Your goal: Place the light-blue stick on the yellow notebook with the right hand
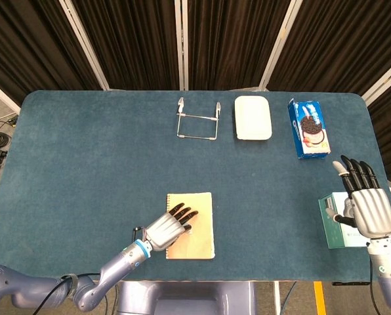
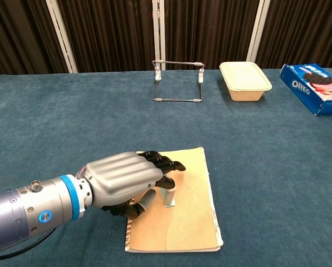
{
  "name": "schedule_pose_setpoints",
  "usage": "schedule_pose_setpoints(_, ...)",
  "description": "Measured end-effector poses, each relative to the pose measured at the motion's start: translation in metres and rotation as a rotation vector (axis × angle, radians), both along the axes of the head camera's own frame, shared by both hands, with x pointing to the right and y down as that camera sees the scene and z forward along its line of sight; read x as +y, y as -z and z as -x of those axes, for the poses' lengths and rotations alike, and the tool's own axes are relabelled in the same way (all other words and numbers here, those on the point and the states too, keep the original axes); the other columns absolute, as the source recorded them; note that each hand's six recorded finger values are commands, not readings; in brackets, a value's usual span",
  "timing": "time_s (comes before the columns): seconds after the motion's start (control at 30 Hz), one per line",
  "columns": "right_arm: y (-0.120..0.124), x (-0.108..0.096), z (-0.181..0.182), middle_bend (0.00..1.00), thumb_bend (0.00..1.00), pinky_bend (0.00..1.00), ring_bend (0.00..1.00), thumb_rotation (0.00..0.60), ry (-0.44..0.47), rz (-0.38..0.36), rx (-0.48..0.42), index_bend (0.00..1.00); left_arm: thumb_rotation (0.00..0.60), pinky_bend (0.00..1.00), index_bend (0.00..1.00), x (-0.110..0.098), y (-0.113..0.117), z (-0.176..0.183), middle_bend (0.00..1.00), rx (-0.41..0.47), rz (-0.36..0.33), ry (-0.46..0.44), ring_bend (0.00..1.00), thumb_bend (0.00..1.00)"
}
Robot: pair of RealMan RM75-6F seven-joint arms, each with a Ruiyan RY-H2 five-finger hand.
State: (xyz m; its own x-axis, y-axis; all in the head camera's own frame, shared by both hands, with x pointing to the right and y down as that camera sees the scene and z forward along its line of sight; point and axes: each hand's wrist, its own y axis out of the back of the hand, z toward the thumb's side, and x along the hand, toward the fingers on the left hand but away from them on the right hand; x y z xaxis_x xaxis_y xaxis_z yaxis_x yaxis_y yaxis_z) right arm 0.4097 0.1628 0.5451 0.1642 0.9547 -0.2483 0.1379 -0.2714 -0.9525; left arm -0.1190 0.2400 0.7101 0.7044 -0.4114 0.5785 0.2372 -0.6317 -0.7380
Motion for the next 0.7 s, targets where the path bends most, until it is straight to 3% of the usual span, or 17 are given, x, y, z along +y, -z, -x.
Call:
schedule_pose_setpoints(0.37, 0.002, -0.0003, -0.0014, 0.0, 0.0, 0.0, 0.0, 0.6, -0.004, -0.003, -0.006, 0.04, 0.6, 0.0, 0.37, -0.0067, 0.0092, -0.0083, 0.0, 0.036, -0.02, 0.016, 0.0, 0.89)
schedule_pose_setpoints(0.7, 0.003, -0.0005, -0.0016, 0.0, 0.0, 0.0, 0.0, 0.6, -0.004, -0.006, -0.009, 0.04, 0.6, 0.0, 0.37, -0.0004, 0.0029, -0.0104, 0.0, 0.014, -0.007, -0.001, 0.0, 0.89)
